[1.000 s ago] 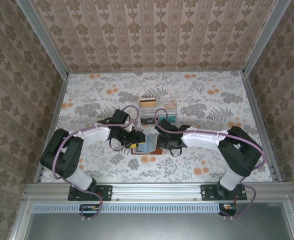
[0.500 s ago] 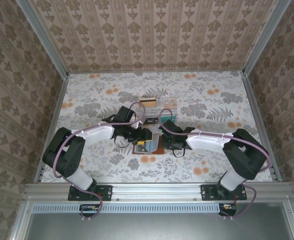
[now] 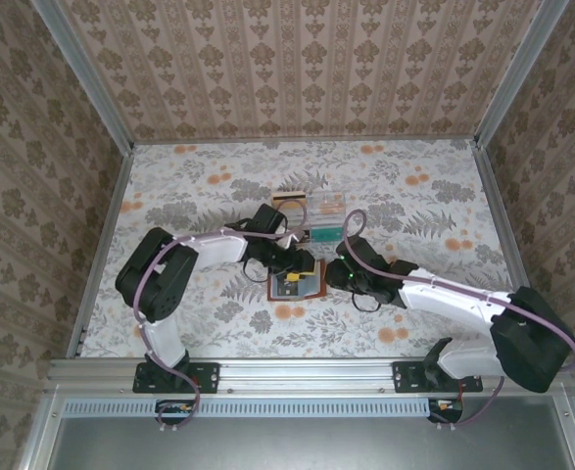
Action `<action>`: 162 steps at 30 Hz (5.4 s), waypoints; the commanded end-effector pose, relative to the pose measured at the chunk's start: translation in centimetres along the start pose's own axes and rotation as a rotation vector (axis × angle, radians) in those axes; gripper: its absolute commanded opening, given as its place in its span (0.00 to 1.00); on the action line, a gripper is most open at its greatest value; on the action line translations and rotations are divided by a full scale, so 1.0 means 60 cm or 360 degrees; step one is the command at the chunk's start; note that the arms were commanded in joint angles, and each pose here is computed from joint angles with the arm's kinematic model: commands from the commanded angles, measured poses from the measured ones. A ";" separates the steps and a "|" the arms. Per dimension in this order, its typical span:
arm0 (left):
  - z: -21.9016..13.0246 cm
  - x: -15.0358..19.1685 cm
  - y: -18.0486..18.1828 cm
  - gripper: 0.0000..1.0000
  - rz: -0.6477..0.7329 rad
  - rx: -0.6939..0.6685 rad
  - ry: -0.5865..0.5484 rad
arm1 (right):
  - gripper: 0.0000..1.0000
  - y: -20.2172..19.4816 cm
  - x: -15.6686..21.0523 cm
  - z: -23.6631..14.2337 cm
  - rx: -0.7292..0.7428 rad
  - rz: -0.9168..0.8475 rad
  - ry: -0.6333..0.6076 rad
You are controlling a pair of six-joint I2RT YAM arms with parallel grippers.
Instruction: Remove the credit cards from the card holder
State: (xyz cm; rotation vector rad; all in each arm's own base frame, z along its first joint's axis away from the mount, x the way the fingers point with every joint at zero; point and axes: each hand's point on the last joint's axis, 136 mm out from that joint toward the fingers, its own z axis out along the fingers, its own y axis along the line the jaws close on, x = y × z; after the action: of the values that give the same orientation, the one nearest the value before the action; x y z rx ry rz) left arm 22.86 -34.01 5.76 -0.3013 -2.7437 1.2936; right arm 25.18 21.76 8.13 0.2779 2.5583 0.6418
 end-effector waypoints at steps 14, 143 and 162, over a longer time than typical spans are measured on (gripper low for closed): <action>-0.011 -0.018 -0.006 0.62 -0.0038 -0.0066 -0.0055 | 0.23 0.087 0.019 0.006 -0.0281 -0.0058 0.0061; -0.079 0.055 0.154 0.16 -0.0266 -0.0427 -0.0126 | 0.13 0.051 0.053 0.128 0.0197 -0.0315 0.0532; -0.095 0.017 0.064 0.06 -0.0111 -0.0239 -0.0224 | 0.18 0.088 0.041 0.117 0.0127 -0.0352 0.0502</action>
State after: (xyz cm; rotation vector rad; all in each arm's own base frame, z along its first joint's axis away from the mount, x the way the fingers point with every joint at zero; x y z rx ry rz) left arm 23.56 -26.20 6.06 -0.1058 -2.9792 1.0925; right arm 26.93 29.51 3.86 -0.0712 2.8652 0.5390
